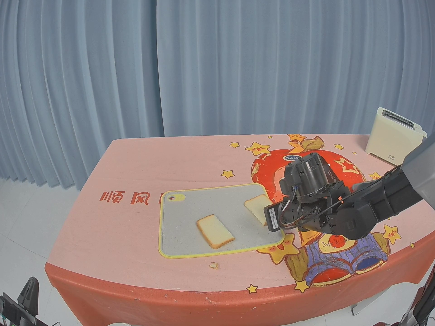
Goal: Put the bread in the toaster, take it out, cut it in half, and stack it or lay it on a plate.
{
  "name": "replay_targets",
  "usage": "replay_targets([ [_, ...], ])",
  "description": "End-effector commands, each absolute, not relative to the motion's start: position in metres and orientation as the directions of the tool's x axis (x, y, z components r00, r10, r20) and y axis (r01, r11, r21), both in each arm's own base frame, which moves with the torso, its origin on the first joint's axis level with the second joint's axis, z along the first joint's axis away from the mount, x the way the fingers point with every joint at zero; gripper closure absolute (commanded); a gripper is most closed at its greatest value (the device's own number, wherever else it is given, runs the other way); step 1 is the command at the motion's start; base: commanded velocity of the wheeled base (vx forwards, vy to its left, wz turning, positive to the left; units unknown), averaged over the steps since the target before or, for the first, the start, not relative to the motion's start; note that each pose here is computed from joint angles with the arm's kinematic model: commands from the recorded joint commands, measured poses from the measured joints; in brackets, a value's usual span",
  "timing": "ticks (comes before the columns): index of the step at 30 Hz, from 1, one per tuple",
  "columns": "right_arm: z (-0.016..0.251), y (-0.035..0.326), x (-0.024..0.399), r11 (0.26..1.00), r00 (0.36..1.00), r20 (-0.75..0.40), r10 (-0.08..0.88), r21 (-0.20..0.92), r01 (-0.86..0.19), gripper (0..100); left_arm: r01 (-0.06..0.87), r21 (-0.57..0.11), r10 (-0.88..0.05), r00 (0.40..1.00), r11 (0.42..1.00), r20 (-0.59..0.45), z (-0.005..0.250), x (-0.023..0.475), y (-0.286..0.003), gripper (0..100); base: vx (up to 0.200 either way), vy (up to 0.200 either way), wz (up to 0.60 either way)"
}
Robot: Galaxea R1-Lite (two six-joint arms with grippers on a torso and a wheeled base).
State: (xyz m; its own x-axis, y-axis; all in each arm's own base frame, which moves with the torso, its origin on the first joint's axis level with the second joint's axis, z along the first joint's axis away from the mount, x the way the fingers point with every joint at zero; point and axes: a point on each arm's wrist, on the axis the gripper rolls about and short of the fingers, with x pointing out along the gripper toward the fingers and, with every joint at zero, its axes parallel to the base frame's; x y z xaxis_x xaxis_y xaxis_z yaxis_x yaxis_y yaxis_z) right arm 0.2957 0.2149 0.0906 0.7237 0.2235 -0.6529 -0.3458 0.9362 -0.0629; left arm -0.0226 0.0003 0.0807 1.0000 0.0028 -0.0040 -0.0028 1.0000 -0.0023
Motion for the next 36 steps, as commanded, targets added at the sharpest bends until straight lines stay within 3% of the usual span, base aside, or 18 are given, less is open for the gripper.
replay_targets([
  [1,0.099,0.214,0.294,0.937,0.735,-0.637,0.233,-0.056,-0.346,100,-0.003,-0.003,0.003,1.0,1.0,-0.023,0.076,-0.021,0.0,100,0.0,0.0,0.0],
  [9,0.116,0.216,0.285,0.932,0.753,-0.601,0.268,-0.036,-0.36,100,-0.003,-0.003,0.003,1.0,1.0,-0.023,0.076,-0.021,0.0,100,0.0,0.0,0.0],
  [29,0.117,0.212,0.28,0.946,0.754,-0.602,0.262,0.006,-0.324,100,-0.003,-0.003,0.003,1.0,1.0,-0.023,0.076,-0.021,0.0,100,0.0,0.0,0.0],
  [36,0.135,0.205,0.269,0.945,0.773,-0.568,0.281,0.024,-0.326,100,-0.003,-0.003,0.003,1.0,1.0,-0.023,0.076,-0.021,0.0,100,0.0,0.0,0.0],
])
